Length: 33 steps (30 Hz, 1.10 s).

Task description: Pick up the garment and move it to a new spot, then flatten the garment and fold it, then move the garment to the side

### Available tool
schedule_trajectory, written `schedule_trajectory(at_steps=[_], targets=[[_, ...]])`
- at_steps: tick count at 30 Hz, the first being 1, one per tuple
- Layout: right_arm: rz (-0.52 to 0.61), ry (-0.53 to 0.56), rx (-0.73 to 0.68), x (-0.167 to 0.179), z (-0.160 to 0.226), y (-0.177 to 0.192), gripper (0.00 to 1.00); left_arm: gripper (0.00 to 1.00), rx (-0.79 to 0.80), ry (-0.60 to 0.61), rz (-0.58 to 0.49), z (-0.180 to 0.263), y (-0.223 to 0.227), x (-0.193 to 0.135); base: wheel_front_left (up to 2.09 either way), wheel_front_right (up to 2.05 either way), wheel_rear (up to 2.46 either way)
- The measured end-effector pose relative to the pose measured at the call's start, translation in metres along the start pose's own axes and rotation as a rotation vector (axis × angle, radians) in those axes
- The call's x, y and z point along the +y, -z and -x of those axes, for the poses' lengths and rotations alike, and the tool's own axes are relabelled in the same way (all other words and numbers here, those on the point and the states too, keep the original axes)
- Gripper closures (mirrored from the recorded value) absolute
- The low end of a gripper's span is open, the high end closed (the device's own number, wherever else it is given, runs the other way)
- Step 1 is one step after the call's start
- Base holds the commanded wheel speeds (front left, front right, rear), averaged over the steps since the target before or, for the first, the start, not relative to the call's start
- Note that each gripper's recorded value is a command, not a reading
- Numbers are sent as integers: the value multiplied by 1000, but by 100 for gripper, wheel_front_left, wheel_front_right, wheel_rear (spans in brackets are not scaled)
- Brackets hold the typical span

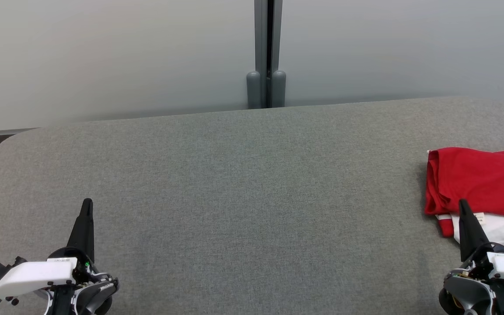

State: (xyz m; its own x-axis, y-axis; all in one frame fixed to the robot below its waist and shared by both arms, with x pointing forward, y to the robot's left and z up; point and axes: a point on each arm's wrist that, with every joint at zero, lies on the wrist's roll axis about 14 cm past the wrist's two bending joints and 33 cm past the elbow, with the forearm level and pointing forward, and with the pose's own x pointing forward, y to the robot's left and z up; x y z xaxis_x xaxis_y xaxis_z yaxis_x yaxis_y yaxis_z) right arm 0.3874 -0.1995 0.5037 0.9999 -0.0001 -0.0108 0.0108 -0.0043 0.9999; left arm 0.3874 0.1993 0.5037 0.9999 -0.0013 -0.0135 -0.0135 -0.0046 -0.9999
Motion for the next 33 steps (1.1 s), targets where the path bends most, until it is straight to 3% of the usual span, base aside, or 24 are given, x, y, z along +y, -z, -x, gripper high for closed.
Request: schedule_trajectory(at_steps=[33], targets=[[0,0,0,0,0,0,100,100,-1,0,3,0,0,0,0,0,0]])
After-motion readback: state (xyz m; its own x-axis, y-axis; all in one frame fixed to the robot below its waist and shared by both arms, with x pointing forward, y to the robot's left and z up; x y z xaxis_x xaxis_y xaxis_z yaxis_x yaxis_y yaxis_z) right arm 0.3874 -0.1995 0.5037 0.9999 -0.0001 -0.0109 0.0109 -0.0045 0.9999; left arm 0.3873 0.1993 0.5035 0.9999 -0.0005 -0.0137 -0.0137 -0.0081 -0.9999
